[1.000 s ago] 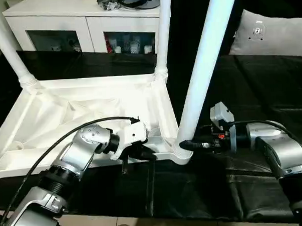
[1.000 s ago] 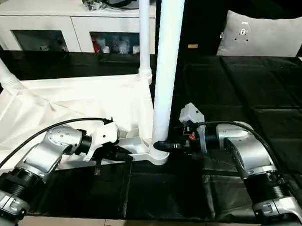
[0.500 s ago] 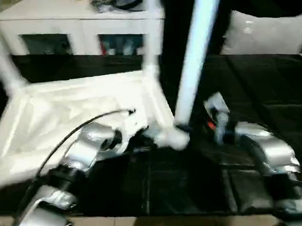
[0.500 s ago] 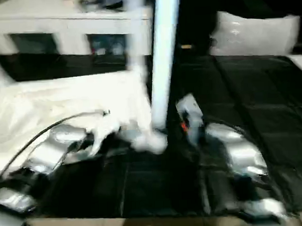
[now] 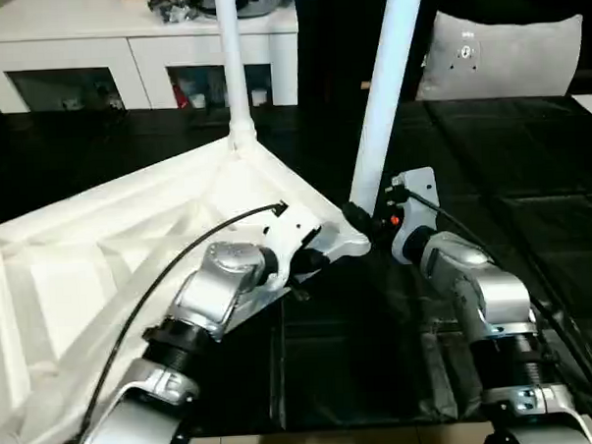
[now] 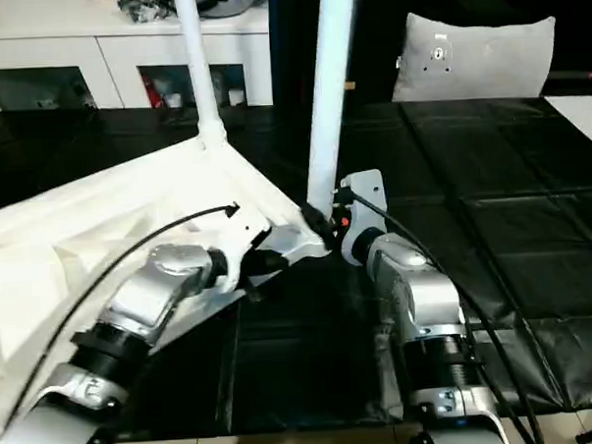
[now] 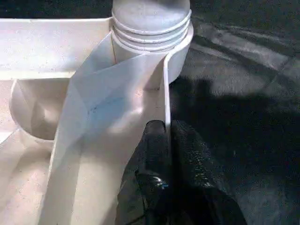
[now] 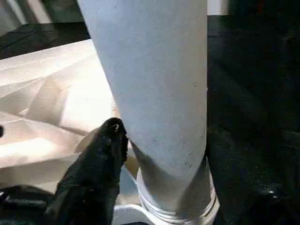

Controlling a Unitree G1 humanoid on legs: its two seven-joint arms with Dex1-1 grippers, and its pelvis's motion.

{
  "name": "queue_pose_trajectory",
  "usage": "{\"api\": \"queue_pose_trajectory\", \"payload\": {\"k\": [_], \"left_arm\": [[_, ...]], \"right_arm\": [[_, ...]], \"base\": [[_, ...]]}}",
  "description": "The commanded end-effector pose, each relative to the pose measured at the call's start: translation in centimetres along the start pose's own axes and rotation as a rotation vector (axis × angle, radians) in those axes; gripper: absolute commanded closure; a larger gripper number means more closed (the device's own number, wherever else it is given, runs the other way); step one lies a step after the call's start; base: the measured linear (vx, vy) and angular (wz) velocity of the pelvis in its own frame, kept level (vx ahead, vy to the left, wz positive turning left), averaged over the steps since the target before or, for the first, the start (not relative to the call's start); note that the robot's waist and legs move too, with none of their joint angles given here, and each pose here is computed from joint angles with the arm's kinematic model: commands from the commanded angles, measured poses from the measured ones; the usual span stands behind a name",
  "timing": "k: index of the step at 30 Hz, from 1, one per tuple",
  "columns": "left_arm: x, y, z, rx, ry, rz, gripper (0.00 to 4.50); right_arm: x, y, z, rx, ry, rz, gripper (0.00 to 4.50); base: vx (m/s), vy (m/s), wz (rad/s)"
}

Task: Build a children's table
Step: Rotate leg to tighten

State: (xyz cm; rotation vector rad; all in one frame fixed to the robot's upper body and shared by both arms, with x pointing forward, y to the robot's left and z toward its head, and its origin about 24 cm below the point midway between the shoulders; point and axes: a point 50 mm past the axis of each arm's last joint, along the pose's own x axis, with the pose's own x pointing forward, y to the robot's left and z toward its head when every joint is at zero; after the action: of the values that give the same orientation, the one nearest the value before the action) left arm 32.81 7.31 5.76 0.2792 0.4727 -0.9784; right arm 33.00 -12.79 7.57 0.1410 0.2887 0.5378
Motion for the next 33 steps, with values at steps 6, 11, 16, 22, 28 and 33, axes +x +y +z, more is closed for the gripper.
{"api": "queue_pose_trajectory", "payload": {"k": [6, 11, 16, 22, 28, 33], "left_arm": [[-1.3, 0.1, 1.3, 0.193, -0.063, -0.096, 4.50], [-2.4, 0.2, 0.3, 0.255, -0.035, -0.200, 4.50], [-3.5, -0.3, -0.2, 0.317, -0.037, -0.345, 4.50], [-4.5, -0.5, -1.0, 0.381, 0.023, -0.457, 4.50], [-4.9, -0.6, -1.2, 0.392, 0.041, -0.505, 4.50], [-5.0, -0.6, -1.3, 0.396, 0.041, -0.513, 4.50]], "right_arm": [[-1.4, -1.2, -0.5, -0.058, 0.065, 0.139, 0.99], [-3.1, -2.8, -0.1, -0.152, 0.088, 0.243, 0.58], [-4.8, -2.5, 0.1, -0.248, 0.120, 0.446, 0.50], [-5.4, -2.5, -0.3, -0.268, 0.192, 0.598, 0.90], [-5.6, -2.3, -0.6, -0.270, 0.220, 0.660, 1.55], [-5.8, -1.8, -0.7, -0.254, 0.221, 0.724, 1.98]], "base": [[0.000, 0.000, 0.00], [0.000, 0.000, 0.00], [0.000, 0.000, 0.00], [0.000, 0.000, 0.00], [0.000, 0.000, 0.00], [0.000, 0.000, 0.00]]}}
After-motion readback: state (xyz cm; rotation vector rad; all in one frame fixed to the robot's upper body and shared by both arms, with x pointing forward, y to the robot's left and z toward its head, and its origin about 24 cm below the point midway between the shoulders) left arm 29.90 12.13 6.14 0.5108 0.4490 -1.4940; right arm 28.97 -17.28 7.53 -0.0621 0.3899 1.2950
